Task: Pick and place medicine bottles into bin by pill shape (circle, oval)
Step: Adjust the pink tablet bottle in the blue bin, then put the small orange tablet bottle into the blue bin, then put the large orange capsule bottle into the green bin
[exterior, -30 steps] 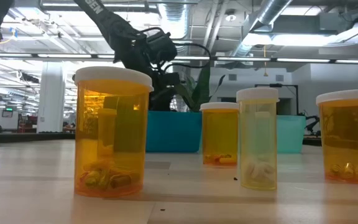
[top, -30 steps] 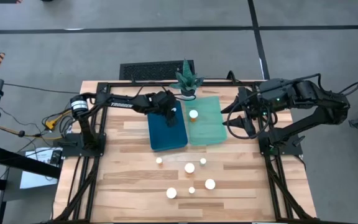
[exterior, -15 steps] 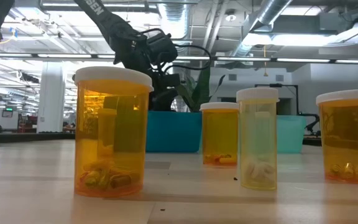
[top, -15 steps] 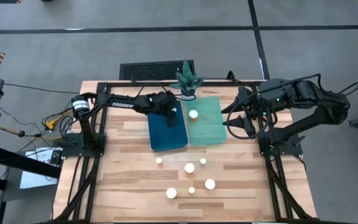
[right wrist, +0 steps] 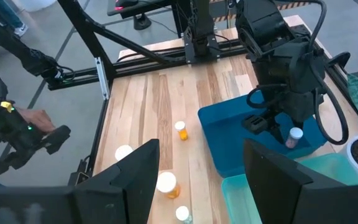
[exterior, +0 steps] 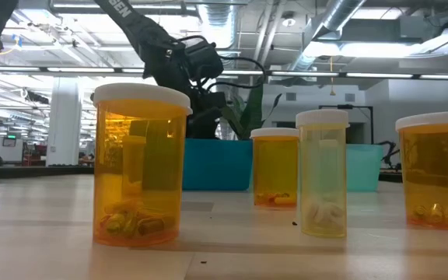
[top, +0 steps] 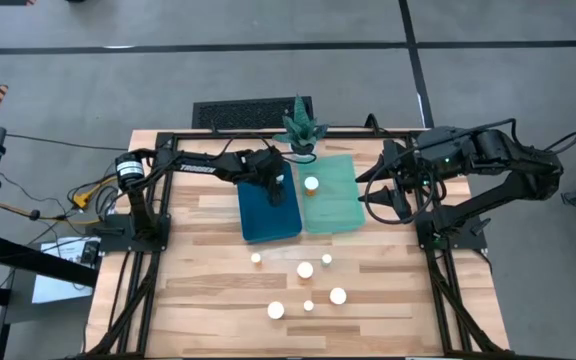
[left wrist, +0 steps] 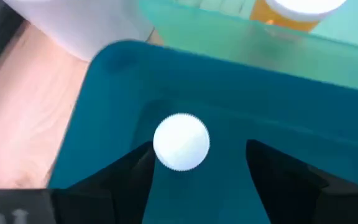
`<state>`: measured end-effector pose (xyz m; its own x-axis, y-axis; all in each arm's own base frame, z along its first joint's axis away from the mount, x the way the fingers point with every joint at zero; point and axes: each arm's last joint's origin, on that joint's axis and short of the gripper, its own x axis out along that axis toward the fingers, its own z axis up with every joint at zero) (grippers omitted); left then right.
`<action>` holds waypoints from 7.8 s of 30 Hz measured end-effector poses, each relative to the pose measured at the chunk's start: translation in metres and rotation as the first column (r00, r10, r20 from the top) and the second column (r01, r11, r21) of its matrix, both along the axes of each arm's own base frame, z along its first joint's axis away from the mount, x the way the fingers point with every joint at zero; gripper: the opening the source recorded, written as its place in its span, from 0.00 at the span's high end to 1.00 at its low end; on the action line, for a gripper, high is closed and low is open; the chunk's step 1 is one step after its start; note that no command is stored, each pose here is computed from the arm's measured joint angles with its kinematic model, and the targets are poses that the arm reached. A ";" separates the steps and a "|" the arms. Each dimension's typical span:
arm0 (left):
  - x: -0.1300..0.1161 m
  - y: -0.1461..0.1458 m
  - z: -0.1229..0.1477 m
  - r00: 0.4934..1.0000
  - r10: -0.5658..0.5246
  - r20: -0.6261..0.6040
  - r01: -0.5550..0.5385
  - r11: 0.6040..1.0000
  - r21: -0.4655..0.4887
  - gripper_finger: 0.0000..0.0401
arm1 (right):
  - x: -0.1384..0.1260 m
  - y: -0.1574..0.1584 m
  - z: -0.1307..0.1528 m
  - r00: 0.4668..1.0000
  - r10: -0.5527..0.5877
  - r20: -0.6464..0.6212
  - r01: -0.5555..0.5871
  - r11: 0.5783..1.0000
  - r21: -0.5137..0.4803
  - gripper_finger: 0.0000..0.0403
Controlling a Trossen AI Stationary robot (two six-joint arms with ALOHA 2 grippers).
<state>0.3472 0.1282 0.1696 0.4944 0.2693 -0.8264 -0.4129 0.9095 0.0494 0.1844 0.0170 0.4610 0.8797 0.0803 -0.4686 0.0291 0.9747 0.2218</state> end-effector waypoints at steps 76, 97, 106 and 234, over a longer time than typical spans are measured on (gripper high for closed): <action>-0.069 -0.239 0.007 0.967 -0.253 -0.033 0.252 0.967 -0.040 0.46 | -0.002 0.000 -0.004 0.999 -0.016 -0.050 0.017 1.000 0.026 0.41; -0.069 -0.240 0.007 0.968 -0.251 -0.022 0.250 0.967 -0.055 0.68 | -0.002 0.000 -0.004 0.999 -0.016 -0.050 0.017 1.000 0.026 0.41; -0.069 -0.240 0.007 0.972 -0.233 -0.018 0.231 0.970 -0.070 0.72 | -0.002 0.000 -0.004 0.999 -0.015 -0.050 0.016 1.000 0.026 0.41; 0.008 -0.132 0.140 0.872 -0.271 0.407 0.237 0.962 0.132 0.36 | -0.007 -0.001 -0.012 0.990 -0.007 -0.142 0.007 1.000 -0.002 0.41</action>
<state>0.3555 -0.0035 0.3100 0.8485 0.1406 -0.5101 -0.1656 0.9862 -0.0035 0.1770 0.0161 0.4495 0.8048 0.0732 -0.5891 0.0673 0.9747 0.2131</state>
